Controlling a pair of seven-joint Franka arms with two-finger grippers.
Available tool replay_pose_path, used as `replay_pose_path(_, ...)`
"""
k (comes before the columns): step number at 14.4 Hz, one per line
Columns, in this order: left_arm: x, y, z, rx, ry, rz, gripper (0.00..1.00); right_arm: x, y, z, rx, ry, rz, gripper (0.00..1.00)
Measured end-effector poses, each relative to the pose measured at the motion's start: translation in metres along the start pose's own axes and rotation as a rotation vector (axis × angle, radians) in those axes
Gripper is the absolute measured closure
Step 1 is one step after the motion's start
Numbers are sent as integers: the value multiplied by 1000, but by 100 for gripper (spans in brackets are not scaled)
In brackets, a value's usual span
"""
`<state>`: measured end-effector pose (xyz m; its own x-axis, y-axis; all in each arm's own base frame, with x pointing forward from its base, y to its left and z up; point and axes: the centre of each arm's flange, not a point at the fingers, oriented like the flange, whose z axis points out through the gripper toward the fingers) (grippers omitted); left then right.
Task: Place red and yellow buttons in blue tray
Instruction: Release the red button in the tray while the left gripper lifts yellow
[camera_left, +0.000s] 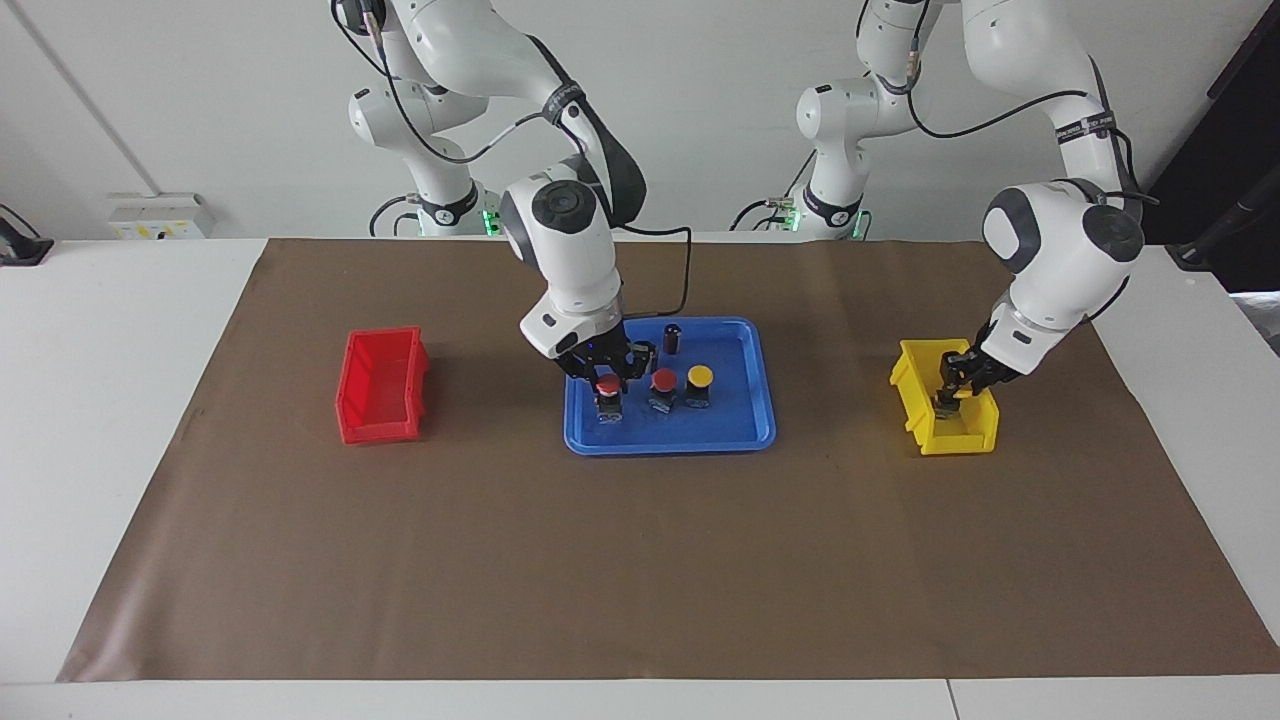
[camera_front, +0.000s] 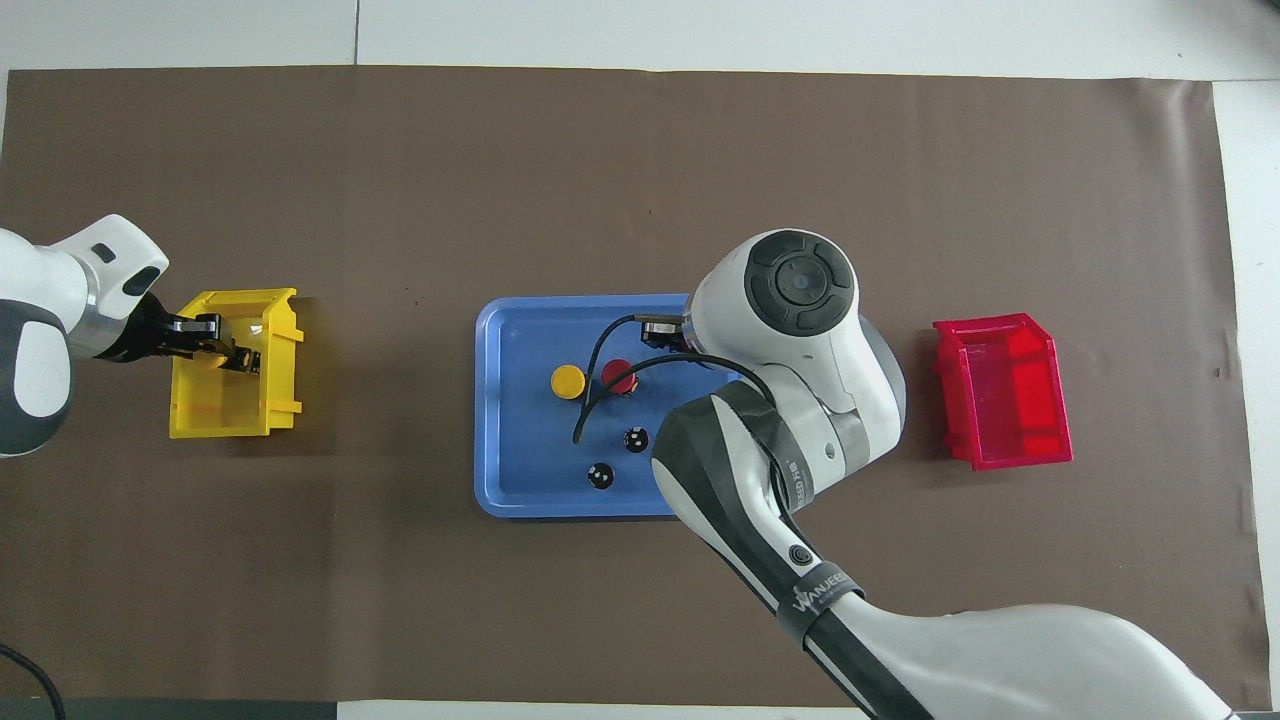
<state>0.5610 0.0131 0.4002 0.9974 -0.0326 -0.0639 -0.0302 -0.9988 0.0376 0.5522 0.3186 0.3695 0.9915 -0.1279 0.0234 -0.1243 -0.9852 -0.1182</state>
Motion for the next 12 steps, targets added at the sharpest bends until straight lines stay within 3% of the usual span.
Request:
replay_pose_path(4, -2, 10, -72, -1, -17, 17, 58, -1, 3, 19, -21, -13, -6, 57)
replay_pose_path(7, -13, 47, -107, 4, -50, -16, 58, -4, 6, 25, -28, -23, -5, 57)
replay_pose_path(12, -32, 183, -107, 31, -47, -97, 58, 7, 13, 14, -22, -5, 11, 8)
